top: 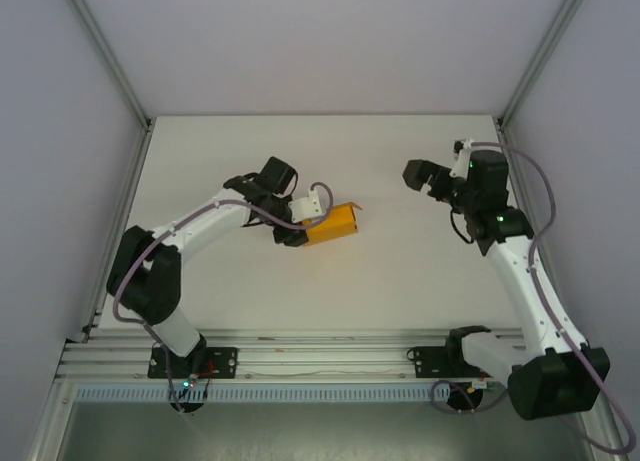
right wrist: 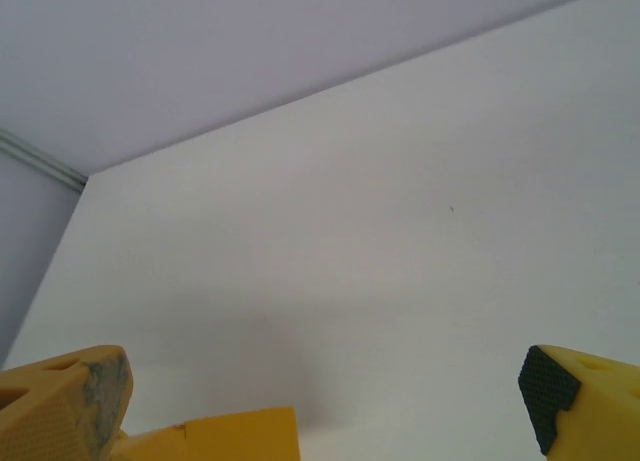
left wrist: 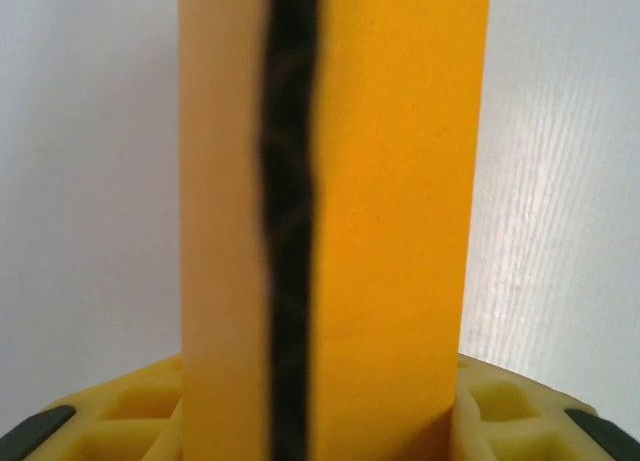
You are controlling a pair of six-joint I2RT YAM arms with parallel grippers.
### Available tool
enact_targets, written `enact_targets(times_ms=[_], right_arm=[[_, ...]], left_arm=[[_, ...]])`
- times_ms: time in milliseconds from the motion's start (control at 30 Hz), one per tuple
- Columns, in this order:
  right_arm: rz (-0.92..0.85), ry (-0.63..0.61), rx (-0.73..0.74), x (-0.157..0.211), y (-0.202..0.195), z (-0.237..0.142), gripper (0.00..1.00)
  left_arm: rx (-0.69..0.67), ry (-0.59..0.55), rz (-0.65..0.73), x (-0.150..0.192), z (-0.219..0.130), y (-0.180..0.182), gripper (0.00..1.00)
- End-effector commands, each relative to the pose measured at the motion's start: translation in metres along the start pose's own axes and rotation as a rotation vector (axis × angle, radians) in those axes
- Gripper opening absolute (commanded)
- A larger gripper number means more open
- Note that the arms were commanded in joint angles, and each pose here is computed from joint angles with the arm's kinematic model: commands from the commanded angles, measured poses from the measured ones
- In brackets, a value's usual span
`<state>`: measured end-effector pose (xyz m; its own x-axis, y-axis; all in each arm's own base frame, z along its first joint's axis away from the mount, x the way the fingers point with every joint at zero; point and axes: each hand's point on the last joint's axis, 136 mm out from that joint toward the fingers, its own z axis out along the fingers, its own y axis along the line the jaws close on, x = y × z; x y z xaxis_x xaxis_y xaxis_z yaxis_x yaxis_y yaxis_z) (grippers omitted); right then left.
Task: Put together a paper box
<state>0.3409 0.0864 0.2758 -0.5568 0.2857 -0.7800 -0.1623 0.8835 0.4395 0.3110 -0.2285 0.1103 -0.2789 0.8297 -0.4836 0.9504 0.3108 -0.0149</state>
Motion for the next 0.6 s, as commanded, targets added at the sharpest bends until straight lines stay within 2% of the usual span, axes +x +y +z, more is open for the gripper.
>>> enact_targets(times_ms=[0, 67, 200, 267, 467, 567], right_arm=[[-0.341, 0.043, -0.239, 0.018, 0.038, 0.0, 1.0], [-0.45, 0.121, -0.356, 0.041, 0.054, -0.002, 1.0], [-0.718, 0.232, -0.439, 0.089, 0.068, 0.003, 1.0], [-0.798, 0.28, -0.465, 0.105, 0.075, 0.007, 0.98], [-0.848, 0.478, -0.377, 0.126, 0.064, 0.044, 0.82], [-0.879, 0.565, -0.384, 0.137, 0.063, 0.057, 0.75]], left_arm=[[0.143, 0.06, -0.011, 0.006, 0.0, -0.017, 0.37], [0.181, 0.085, -0.017, 0.005, 0.003, -0.018, 0.37], [0.234, 0.117, -0.024, 0.005, 0.011, -0.018, 0.37], [0.241, 0.121, -0.023, 0.005, 0.014, -0.017, 0.37], [0.236, 0.128, -0.021, 0.004, 0.016, -0.014, 0.37], [0.228, 0.134, -0.022, 0.006, 0.018, -0.012, 0.37]])
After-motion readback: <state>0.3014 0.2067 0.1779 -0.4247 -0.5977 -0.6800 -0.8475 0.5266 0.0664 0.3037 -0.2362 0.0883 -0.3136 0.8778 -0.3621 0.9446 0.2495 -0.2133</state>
